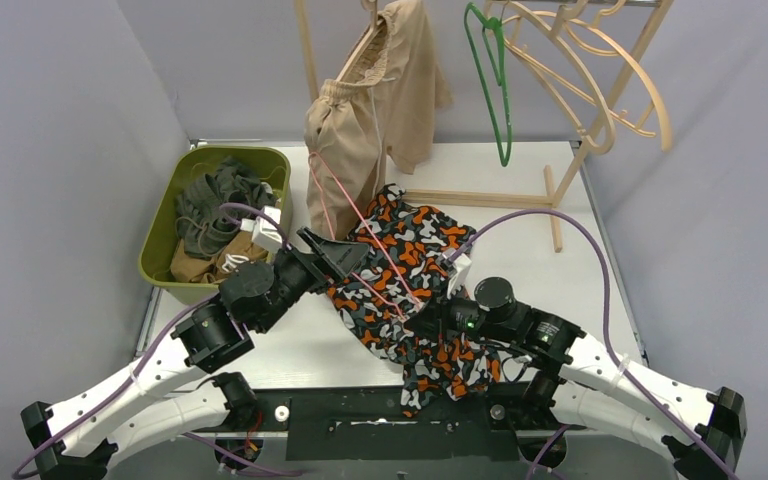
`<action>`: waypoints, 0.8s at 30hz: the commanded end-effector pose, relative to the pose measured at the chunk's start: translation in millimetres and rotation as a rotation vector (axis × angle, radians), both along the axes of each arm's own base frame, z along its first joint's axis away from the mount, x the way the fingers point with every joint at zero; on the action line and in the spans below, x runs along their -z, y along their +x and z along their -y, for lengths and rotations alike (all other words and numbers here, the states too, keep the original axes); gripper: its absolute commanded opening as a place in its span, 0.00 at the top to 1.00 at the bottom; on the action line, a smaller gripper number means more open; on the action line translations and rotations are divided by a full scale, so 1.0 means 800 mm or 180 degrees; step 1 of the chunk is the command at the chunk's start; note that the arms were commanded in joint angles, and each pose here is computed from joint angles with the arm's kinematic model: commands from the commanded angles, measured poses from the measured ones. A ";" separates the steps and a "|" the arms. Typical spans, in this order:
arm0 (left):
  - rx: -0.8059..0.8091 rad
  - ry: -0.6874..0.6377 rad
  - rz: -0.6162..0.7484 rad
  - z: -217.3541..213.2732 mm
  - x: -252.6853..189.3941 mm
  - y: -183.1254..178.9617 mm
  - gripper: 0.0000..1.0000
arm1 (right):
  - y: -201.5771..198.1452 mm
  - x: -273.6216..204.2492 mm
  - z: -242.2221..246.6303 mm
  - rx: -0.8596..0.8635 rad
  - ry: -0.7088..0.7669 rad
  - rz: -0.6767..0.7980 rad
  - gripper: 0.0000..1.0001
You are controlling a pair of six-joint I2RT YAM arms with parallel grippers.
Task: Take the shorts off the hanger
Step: Place the hanger on the clothes rod.
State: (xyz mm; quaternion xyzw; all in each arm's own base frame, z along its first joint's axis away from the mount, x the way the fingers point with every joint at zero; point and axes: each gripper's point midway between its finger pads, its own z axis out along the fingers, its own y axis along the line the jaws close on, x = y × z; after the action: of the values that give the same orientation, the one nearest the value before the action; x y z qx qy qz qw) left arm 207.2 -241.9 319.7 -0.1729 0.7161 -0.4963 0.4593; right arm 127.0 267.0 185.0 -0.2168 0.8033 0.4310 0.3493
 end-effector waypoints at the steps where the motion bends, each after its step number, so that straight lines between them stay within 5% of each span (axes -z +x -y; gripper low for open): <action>1: 0.0541 0.0083 0.0241 0.021 -0.007 -0.028 0.22 | 0.009 -0.021 -0.007 0.0095 0.0250 0.0111 1.00; 14: 0.1310 -0.0030 0.0085 0.047 0.097 -0.077 0.20 | -0.004 -0.041 -0.002 0.0009 0.0632 0.0263 1.00; 24: 0.1138 -0.0809 0.0554 0.031 0.083 -0.076 0.20 | -0.008 -0.059 -0.015 -0.0084 0.0864 0.0232 1.00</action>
State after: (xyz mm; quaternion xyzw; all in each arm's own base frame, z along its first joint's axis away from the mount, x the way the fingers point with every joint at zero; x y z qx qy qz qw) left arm 145.1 -270.2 180.5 -0.0512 0.7414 -0.5746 0.3429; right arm 117.9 268.4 198.9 -0.1978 0.7677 0.4877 0.3658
